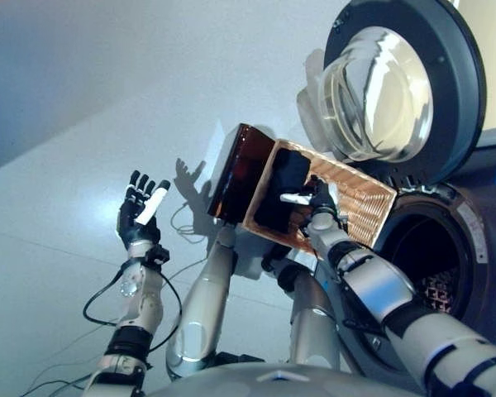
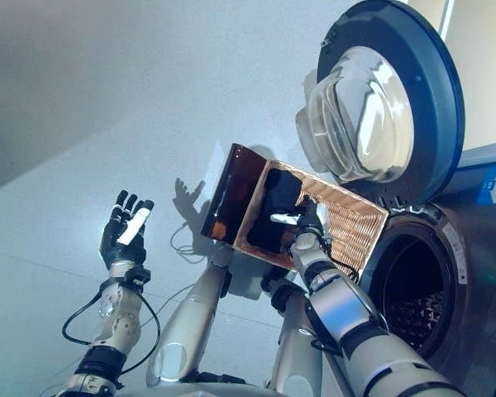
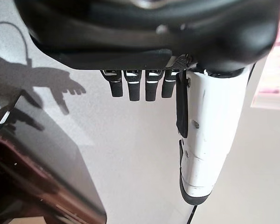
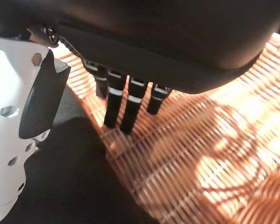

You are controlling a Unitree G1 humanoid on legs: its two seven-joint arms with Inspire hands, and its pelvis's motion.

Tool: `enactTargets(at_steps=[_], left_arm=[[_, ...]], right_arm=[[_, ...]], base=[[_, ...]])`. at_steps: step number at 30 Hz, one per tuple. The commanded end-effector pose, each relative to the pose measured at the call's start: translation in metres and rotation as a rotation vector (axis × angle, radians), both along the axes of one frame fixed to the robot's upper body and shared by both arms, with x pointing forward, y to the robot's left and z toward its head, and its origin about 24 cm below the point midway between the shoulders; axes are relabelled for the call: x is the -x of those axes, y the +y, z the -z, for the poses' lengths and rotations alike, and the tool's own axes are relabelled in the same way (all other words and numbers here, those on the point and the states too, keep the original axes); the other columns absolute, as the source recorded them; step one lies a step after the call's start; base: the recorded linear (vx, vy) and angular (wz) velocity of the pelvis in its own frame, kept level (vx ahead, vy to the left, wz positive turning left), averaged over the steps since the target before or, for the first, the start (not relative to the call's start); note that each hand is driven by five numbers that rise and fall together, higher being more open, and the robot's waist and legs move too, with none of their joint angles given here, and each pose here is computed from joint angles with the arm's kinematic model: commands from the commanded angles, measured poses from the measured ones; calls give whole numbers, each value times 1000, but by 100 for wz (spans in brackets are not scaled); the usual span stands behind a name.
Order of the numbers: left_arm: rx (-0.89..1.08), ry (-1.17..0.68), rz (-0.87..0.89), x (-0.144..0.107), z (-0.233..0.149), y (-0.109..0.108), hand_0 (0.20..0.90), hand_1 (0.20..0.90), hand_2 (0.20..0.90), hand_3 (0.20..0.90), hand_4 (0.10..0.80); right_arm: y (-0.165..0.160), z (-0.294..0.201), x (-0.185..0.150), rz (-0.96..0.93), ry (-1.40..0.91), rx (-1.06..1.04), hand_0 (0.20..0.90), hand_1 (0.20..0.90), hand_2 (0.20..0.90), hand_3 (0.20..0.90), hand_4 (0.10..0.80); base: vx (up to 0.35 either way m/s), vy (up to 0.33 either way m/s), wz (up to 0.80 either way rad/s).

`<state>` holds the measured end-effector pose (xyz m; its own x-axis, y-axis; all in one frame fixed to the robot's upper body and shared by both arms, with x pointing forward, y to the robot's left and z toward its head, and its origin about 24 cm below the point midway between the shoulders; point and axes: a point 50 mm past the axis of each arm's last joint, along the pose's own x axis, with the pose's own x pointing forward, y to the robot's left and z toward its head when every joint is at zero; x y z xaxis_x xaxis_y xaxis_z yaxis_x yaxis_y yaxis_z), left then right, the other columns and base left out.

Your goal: Pick up the clothes and place them into the washing machine

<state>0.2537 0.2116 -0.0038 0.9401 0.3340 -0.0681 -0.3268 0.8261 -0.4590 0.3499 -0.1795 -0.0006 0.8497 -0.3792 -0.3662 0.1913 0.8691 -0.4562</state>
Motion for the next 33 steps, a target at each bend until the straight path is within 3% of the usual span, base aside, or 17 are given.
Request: enactTargets(at_steps=[1, 13, 22, 33], left_arm=[[-93, -216, 20, -5, -42, 0, 900, 900, 900, 900, 800], [-97, -179, 29, 4, -34, 0, 900, 900, 900, 900, 800], [-103, -142, 45, 12, -24, 2, 900, 900, 900, 900, 800], [-86, -66, 52, 26, -3, 9, 900, 900, 900, 900, 800]], right_arm=[[5, -41, -26, -51, -141, 52, 200, 200, 200, 200, 300], [-11, -37, -22, -13, -107, 89, 200, 200, 200, 200, 300], [-45, -18, -4, 86, -46, 93, 200, 200, 200, 200, 300], [-94, 23, 46, 366, -53, -157, 200, 200, 200, 200, 300]], base=[[24, -2, 4], [2, 0, 0], [0, 0, 0], [-5, 12, -6]])
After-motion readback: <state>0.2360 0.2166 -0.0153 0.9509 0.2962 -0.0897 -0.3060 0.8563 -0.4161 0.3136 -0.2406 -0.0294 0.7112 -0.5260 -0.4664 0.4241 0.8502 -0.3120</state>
